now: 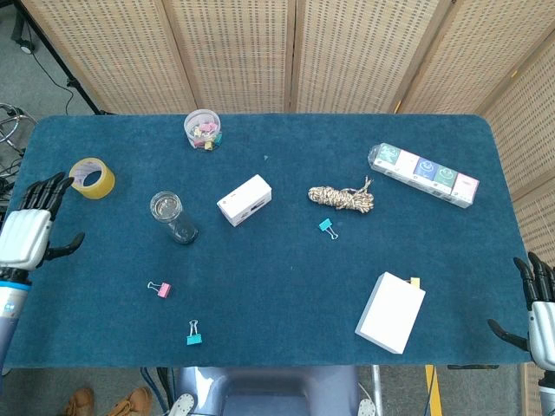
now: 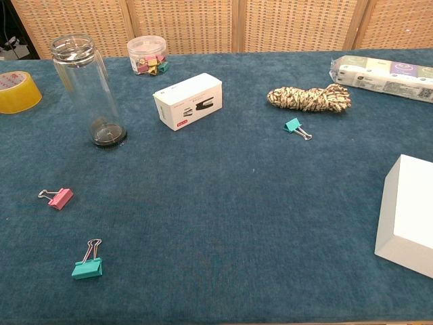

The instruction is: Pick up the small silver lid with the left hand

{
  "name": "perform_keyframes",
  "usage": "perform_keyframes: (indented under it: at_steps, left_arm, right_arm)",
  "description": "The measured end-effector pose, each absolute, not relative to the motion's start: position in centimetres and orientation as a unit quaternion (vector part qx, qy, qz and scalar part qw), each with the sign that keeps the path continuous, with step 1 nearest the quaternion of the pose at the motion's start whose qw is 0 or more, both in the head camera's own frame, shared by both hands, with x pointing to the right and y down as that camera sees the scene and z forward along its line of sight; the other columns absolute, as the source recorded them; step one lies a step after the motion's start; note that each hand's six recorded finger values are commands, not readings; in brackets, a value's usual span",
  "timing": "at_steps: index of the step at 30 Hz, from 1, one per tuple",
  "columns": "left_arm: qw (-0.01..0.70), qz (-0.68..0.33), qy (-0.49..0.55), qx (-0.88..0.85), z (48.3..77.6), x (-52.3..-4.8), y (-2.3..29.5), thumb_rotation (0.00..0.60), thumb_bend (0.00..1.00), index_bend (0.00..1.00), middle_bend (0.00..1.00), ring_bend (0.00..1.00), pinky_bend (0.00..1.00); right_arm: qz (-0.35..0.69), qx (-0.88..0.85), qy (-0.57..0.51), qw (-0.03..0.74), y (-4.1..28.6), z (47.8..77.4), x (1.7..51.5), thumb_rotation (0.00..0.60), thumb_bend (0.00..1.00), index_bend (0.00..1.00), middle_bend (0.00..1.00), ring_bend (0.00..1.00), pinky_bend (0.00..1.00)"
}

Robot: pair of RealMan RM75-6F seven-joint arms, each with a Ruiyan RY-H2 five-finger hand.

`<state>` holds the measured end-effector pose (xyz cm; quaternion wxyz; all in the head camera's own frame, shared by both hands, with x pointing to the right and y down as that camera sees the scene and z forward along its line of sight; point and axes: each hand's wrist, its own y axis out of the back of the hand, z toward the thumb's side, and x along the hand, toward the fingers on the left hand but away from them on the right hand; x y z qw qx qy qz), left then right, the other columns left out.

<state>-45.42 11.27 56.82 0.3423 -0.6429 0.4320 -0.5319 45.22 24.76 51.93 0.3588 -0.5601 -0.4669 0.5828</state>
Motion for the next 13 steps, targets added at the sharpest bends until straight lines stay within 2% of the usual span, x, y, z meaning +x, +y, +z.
perform_keyframes:
  at_steps: [3, 9, 13]
  left_arm:
    - [0.340, -0.557, 0.441, -0.617, 56.5, -47.9, 13.6, 0.600, 0.01, 0.00, 0.00, 0.00, 0.00]
    - [0.318, -0.586, 0.463, -0.584, 56.0, -51.3, 18.1, 0.600, 0.00, 0.00, 0.00, 0.00, 0.00]
    - [0.317, -0.587, 0.469, -0.579, 56.2, -52.0, 19.1, 0.600, 0.00, 0.00, 0.00, 0.00, 0.00]
  right_arm:
    - [0.580, -0.563, -0.465, 0.361, 24.7, 51.9, 45.1, 0.600, 0.00, 0.00, 0.00, 0.00, 0.00]
    - [0.579, -0.564, -0.465, 0.363, 24.8, 51.9, 45.0, 0.600, 0.00, 0.00, 0.00, 0.00, 0.00]
    - [0.580, -0.562, -0.463, 0.365, 24.9, 51.9, 45.0, 0.600, 0.00, 0.00, 0.00, 0.00, 0.00]
